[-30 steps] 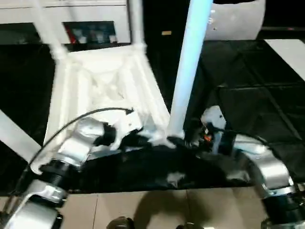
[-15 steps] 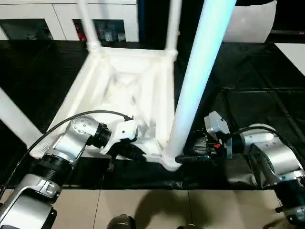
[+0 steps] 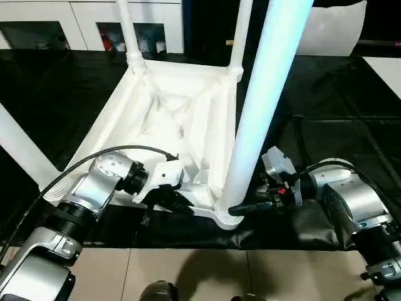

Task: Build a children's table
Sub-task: Rotate leg to tighten

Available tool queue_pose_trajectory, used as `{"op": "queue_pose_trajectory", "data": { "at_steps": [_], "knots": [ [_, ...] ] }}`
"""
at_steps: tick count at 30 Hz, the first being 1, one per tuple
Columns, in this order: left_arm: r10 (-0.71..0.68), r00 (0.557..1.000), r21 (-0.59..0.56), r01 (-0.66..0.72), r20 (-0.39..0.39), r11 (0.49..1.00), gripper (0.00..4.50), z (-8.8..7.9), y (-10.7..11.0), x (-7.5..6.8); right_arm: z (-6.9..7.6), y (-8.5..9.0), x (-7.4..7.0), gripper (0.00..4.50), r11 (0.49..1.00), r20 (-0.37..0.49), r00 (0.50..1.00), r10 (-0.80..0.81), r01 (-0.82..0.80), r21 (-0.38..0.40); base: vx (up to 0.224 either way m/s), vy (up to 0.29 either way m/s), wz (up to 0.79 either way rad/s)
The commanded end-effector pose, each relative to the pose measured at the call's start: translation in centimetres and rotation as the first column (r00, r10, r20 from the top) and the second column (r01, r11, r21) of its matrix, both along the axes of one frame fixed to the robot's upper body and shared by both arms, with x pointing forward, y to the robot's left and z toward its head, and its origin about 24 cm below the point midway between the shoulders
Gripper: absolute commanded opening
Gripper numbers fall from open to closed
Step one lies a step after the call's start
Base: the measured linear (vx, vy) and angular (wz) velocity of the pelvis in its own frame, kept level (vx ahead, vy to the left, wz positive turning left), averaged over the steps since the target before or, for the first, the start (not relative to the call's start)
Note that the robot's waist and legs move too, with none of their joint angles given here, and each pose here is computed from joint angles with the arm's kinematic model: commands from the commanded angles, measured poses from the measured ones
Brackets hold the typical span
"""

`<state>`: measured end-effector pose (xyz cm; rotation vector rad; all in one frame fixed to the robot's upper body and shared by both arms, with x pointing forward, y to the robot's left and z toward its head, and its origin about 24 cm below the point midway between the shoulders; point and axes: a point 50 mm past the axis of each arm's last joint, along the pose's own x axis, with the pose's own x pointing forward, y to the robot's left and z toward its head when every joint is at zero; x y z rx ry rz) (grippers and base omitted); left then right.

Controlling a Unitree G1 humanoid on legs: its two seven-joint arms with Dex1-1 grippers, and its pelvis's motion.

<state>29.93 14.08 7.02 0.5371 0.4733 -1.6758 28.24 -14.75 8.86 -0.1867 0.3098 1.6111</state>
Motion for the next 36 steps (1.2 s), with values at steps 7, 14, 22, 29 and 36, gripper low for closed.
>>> {"op": "queue_pose_trajectory", "data": {
  "at_steps": [7,14,22,29,36],
  "knots": [
    [0.073,0.995,-0.085,-0.078,-0.062,0.993,0.0,0.1,-1.5,-0.1,-0.5,1.4,-1.1,1.94,0.994,-0.117,0.991,-0.065,0.074,0.077,0.0,0.0,0.0],
    [0.295,0.955,-0.144,-0.298,-0.042,0.944,0.0,0.3,-3.5,0.9,-2.8,4.2,-1.1,1.94,0.936,-0.103,0.934,-0.343,0.349,0.04,0.0,0.0,0.0],
    [0.595,0.803,-0.222,-0.587,-0.032,0.779,0.0,1.3,-7.1,3.7,-2.7,10.5,1.7,1.94,0.657,-0.175,0.659,-0.732,0.75,0.078,0.0,0.0,0.0],
    [0.594,0.804,-0.214,-0.58,0.002,0.786,0.0,1.3,-8.2,3.3,-2.0,11.9,1.9,2.29,0.559,-0.182,0.567,-0.803,0.823,0.095,0.0,0.0,0.0],
    [0.568,0.822,-0.169,-0.556,0.034,0.814,0.0,0.5,-7.7,2.7,-1.8,9.1,2.0,2.85,0.469,-0.153,0.487,-0.86,0.872,0.14,0.0,0.0,0.0]
  ]
}}
